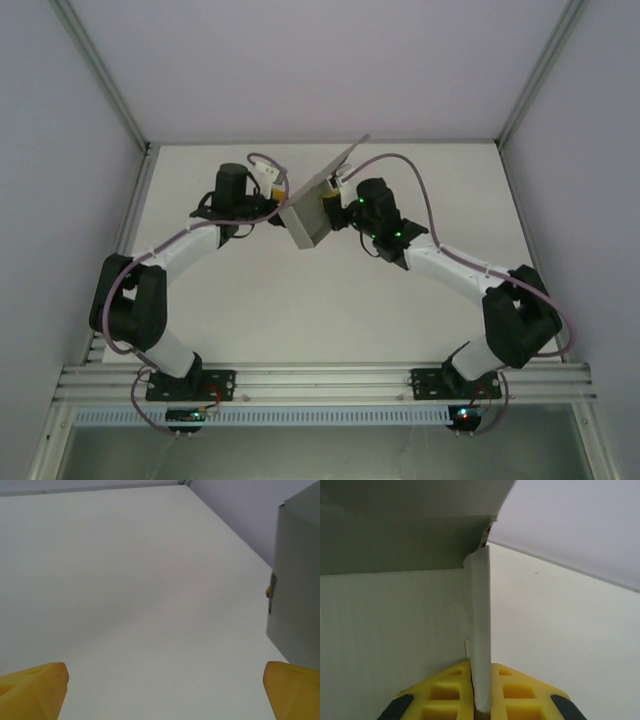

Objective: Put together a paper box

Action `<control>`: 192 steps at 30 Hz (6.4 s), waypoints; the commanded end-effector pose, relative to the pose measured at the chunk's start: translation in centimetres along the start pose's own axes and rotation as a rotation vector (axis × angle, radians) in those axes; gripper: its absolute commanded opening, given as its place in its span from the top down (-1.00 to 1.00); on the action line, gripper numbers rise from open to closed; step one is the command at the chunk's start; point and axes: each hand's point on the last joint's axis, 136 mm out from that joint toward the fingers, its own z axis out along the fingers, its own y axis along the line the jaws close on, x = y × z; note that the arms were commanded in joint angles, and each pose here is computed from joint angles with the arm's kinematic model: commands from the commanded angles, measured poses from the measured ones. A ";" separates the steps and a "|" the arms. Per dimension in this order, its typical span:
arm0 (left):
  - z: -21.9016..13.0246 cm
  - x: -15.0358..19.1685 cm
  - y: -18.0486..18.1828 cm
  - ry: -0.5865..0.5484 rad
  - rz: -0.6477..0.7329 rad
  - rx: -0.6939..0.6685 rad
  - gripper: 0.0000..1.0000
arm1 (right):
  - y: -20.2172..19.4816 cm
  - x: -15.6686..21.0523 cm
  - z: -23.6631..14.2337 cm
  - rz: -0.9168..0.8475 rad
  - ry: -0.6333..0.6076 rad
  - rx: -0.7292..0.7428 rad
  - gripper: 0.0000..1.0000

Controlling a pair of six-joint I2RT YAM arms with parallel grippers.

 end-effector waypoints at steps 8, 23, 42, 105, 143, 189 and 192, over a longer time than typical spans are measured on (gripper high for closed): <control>-1.0 -4.7 -8.4 -0.099 0.199 0.251 -0.99 | -5.7 8.1 1.6 -0.078 0.401 0.416 1.00; -2.1 1.8 1.0 -0.004 0.010 -0.108 -0.99 | -5.0 4.4 -4.6 0.221 0.216 0.228 1.00; -10.2 5.8 6.4 -0.004 -0.089 -0.566 -0.99 | -7.5 19.2 -3.6 0.259 0.704 0.629 1.00; 1.9 -0.3 -0.6 0.121 0.246 0.370 -0.62 | -4.9 7.5 -2.7 0.169 0.256 -0.438 1.00; -5.6 -5.0 -7.9 -0.292 0.610 0.019 1.00 | -6.4 7.9 -10.3 0.538 0.211 -0.297 -0.53; -7.6 -6.0 -12.2 -0.387 0.665 0.040 1.00 | -3.8 8.4 -1.5 0.141 0.361 0.149 0.26; -7.3 -5.7 -12.1 -0.367 0.662 0.041 1.00 | -4.1 7.6 -1.9 0.129 0.338 0.179 0.24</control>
